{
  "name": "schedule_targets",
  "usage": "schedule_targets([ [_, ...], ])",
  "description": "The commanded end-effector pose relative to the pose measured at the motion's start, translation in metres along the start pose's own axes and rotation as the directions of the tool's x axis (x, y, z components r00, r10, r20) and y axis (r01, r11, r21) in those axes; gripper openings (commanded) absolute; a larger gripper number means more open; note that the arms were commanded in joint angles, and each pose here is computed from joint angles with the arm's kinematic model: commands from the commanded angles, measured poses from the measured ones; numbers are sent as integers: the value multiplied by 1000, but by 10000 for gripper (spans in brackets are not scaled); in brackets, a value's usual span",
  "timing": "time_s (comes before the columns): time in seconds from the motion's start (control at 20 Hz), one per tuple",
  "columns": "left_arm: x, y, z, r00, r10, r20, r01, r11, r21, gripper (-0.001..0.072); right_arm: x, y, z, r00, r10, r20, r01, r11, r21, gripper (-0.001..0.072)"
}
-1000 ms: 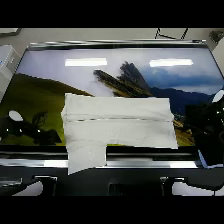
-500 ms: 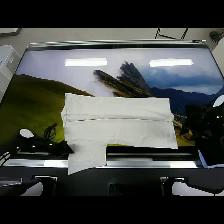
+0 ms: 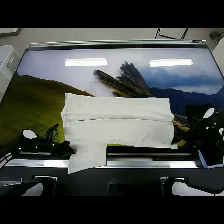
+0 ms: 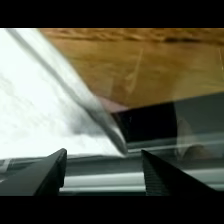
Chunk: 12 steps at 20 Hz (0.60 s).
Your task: Fold the clothes and pants, and hang the long-sleeved shirts on hangers.
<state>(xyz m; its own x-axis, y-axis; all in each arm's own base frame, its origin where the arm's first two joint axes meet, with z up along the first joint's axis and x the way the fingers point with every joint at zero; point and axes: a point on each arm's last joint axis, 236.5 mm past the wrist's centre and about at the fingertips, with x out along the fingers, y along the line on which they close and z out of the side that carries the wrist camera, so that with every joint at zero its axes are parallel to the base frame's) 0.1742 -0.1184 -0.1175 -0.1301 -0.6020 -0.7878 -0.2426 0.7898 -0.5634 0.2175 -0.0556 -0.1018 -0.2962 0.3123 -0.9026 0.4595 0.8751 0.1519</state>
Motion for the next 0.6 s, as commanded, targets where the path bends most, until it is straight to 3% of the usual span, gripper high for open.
schedule_targets([
  [0.0, -3, -1, 1, 1000, -1, 9, 1, 1000, 6, 20, 9, 10, 22, 994, 51, 100, -51, 999, -3, 485],
  [0.05, -3, -2, 1, 1000, -1, 11, 1, 1000, 8, 20, 8, 14, 28, 990, 66, 127, -66, 998, -1, 420],
  [0.15, -4, -2, 1, 1000, -1, 15, 1, 1000, 10, 20, 7, 20, 34, 984, 90, 152, -92, 996, 5, 199],
  [0.2, -4, -2, 2, 1000, -1, 17, 1, 1000, 11, 20, 7, 22, 32, 984, 102, 144, -104, 995, 5, 54],
  [0.35, -16, -11, 16, 998, -3, 62, 0, 999, 46, 20, 1, 31, 21, 985, 132, 109, -125, 989, -74, 47],
  [0.55, -90, -62, 81, 952, -27, 306, -26, 985, 169, 19, -68, 45, 48, 948, 151, 281, -131, 987, -89, 44],
])
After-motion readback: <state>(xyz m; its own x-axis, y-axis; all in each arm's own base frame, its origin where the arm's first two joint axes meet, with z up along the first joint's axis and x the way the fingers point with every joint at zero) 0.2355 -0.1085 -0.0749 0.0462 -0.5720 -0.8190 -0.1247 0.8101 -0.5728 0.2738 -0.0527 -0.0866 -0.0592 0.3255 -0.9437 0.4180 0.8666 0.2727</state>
